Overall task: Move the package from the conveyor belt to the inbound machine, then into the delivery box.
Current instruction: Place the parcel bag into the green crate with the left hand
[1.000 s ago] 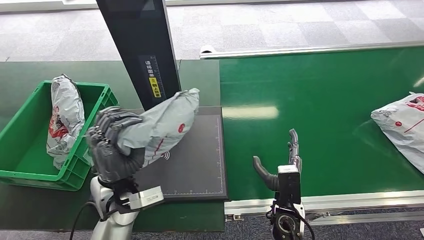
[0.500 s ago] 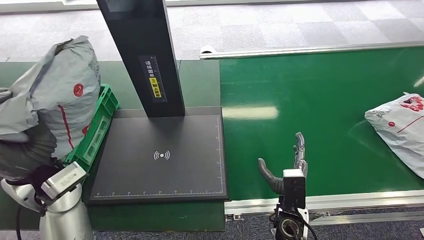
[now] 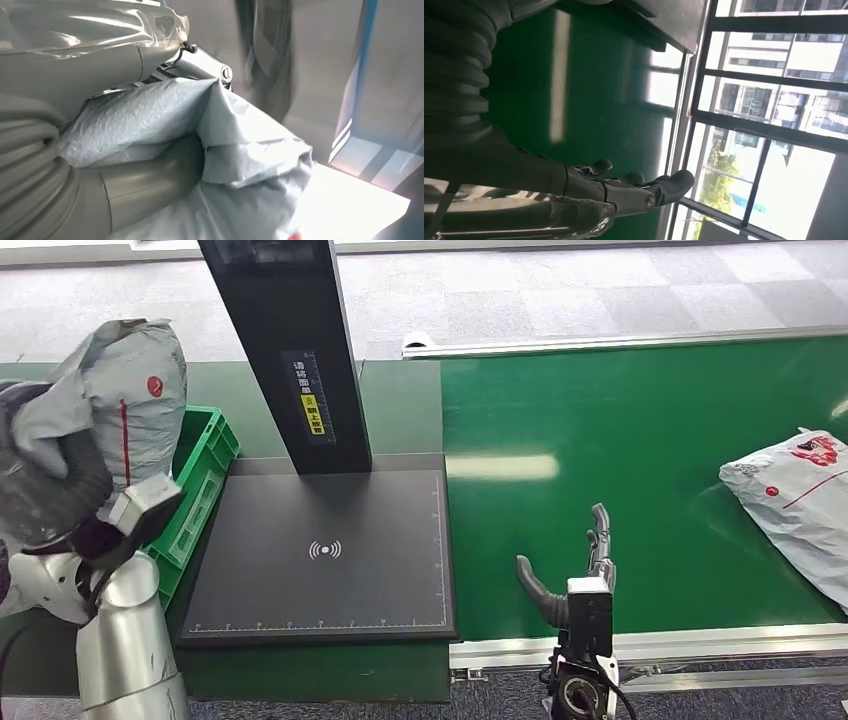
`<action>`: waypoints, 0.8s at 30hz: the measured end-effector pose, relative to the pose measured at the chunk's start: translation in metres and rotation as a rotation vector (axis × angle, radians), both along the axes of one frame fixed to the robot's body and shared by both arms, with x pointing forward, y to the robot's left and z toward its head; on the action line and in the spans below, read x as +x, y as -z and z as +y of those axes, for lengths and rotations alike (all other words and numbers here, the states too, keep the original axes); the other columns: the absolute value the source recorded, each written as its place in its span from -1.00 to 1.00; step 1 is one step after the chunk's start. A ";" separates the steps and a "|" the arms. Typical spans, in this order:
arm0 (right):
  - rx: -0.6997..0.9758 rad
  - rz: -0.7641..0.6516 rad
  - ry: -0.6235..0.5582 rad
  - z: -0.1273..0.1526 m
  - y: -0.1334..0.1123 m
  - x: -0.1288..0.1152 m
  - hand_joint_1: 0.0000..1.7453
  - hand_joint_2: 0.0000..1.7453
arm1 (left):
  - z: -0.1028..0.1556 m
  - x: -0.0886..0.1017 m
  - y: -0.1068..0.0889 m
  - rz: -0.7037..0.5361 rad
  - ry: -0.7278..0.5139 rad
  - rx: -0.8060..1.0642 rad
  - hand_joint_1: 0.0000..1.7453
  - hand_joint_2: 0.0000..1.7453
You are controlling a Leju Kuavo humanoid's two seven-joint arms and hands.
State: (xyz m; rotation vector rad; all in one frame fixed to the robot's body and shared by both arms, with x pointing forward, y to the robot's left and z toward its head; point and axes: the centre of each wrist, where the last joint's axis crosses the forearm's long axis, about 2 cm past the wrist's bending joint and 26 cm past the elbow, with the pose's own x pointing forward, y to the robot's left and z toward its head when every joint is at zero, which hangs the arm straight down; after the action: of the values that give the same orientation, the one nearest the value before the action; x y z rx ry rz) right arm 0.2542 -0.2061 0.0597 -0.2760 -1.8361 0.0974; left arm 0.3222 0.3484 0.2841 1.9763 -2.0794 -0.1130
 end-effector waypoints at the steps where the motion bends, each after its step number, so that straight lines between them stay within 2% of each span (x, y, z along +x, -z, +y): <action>1: 0.001 -0.001 -0.004 0.001 -0.001 0.001 -1.00 1.00 | 0.012 0.010 0.006 0.075 -0.062 -0.012 1.00 1.00; 3: 0.003 -0.001 -0.010 0.002 -0.002 0.001 -1.00 1.00 | 0.032 0.021 0.017 0.171 -0.138 -0.033 1.00 1.00; 6: 0.003 -0.002 -0.011 0.002 -0.002 0.002 -1.00 1.00 | 0.048 0.030 0.025 0.223 -0.158 -0.047 1.00 1.00; 14: 0.004 -0.004 -0.012 0.003 -0.003 0.002 -1.00 1.00 | 0.066 0.039 0.037 0.290 -0.176 -0.059 1.00 1.00; 20: 0.004 -0.005 -0.012 0.003 -0.003 0.003 -1.00 1.00 | 0.070 0.041 0.041 0.313 -0.179 -0.064 1.00 1.00; 24: 0.003 -0.002 -0.014 0.003 -0.003 0.003 -1.00 1.00 | 0.079 0.050 0.045 0.367 -0.221 -0.078 1.00 1.00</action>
State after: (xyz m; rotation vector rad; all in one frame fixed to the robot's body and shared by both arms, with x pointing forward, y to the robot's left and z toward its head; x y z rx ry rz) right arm 0.2569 -0.2034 0.0629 -0.2613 -1.8400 0.1040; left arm 0.3717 0.4271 0.2396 1.9509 -1.6065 -0.3189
